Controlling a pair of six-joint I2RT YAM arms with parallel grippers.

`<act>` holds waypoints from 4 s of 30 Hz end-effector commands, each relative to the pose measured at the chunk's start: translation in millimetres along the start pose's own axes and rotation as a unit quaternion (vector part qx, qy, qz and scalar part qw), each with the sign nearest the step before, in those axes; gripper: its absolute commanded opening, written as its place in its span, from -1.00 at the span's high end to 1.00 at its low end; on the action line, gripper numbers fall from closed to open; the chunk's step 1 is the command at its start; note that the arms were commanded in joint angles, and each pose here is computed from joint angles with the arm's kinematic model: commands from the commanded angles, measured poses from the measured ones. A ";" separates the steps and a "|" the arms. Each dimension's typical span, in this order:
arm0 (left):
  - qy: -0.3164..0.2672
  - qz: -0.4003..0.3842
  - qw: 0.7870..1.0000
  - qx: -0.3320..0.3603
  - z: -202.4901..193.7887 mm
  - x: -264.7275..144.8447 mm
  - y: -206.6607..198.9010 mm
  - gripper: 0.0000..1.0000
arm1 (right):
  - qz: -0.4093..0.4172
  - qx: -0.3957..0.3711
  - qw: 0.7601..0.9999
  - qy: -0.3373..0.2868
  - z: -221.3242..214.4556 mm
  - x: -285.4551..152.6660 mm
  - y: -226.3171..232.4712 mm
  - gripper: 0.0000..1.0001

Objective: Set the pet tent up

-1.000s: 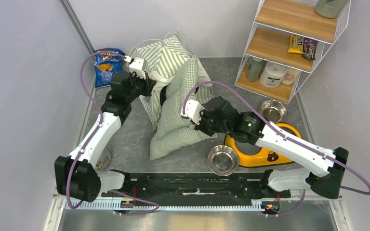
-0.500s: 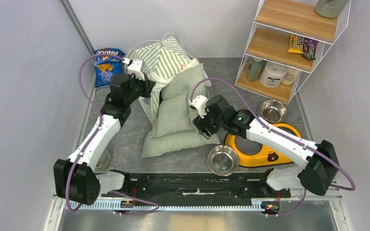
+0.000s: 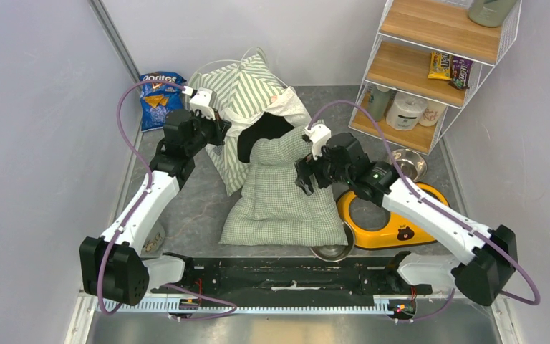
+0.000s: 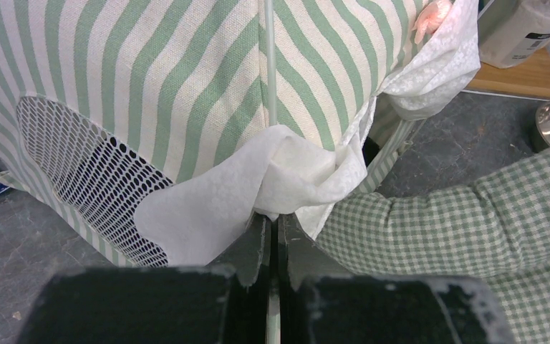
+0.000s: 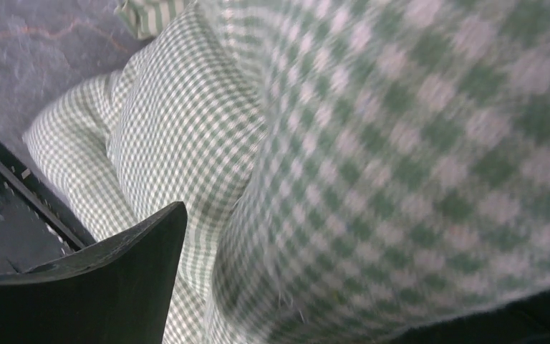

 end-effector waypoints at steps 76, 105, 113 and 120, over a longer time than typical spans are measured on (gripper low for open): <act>0.039 0.028 0.993 -0.112 -16.9 -2.9 -5.9 0.96 | -0.207 0.179 0.943 -0.190 65.2 154.0 -8.6 -0.94; 0.049 0.024 0.994 -0.090 -16.8 -2.2 -4.4 0.96 | -0.030 0.035 0.996 -0.079 42.3 101.3 52.7 -0.94; 0.053 0.024 0.994 -0.090 -18.5 -3.1 -4.7 0.96 | -0.028 0.048 0.998 0.002 -16.1 144.8 53.8 -0.94; 0.060 0.024 0.994 -0.085 -20.7 -4.3 -4.5 0.96 | -0.067 0.026 0.997 -0.012 -10.0 167.0 46.9 0.17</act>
Point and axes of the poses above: each gripper's point midway between its finger pads, its own x axis out along the fingers, its own y axis along the line the jaws close on, z = x × y, the point moved 7 cm from there along -x, back along the fingers, and after that the axes turned 8 degrees about x, right-handed, at the moved point
